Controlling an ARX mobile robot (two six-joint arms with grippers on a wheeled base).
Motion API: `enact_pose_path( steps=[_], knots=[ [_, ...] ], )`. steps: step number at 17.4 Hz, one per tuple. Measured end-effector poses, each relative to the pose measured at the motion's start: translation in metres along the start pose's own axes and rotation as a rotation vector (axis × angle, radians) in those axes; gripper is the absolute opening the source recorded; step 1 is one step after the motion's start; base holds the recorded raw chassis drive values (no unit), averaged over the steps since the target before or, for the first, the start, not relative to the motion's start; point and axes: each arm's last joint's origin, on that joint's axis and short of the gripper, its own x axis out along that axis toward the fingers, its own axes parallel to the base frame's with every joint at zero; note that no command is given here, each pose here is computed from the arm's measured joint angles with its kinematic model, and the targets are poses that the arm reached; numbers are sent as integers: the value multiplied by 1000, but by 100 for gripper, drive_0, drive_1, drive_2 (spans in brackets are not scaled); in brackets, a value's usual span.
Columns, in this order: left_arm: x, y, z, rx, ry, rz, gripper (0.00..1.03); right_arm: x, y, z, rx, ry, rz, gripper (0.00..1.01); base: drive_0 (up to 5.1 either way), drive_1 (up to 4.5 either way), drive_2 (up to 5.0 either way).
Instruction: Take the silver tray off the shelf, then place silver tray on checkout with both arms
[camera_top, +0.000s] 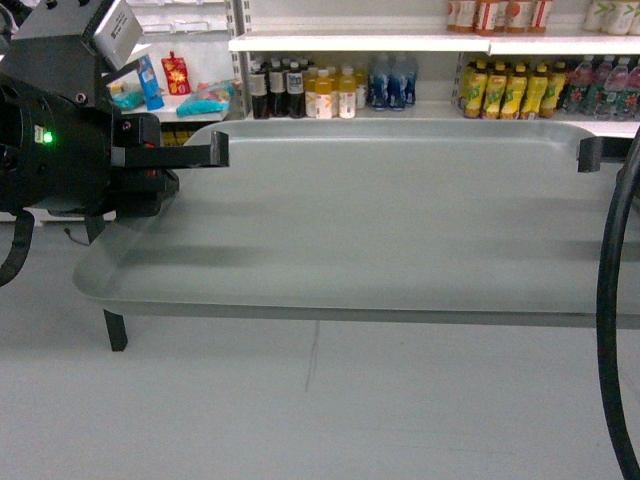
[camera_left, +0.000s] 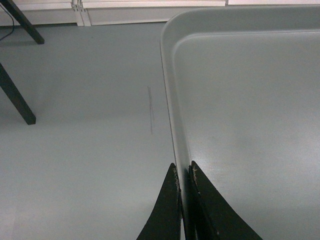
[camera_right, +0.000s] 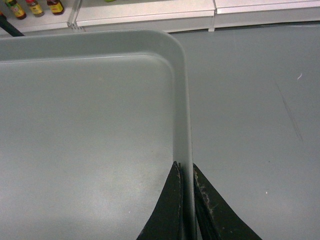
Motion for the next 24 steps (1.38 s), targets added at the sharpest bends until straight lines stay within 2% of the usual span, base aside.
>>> enact_pose_path(
  steps=[6, 24],
  knots=[
    [0, 0, 1, 0, -5, -1, 3, 0, 0, 0, 1, -4, 1, 3, 0, 0, 0],
    [0, 0, 0, 0, -5, -1, 3, 0, 0, 0, 0, -2, -2, 3, -482, 251, 251]
  ],
)
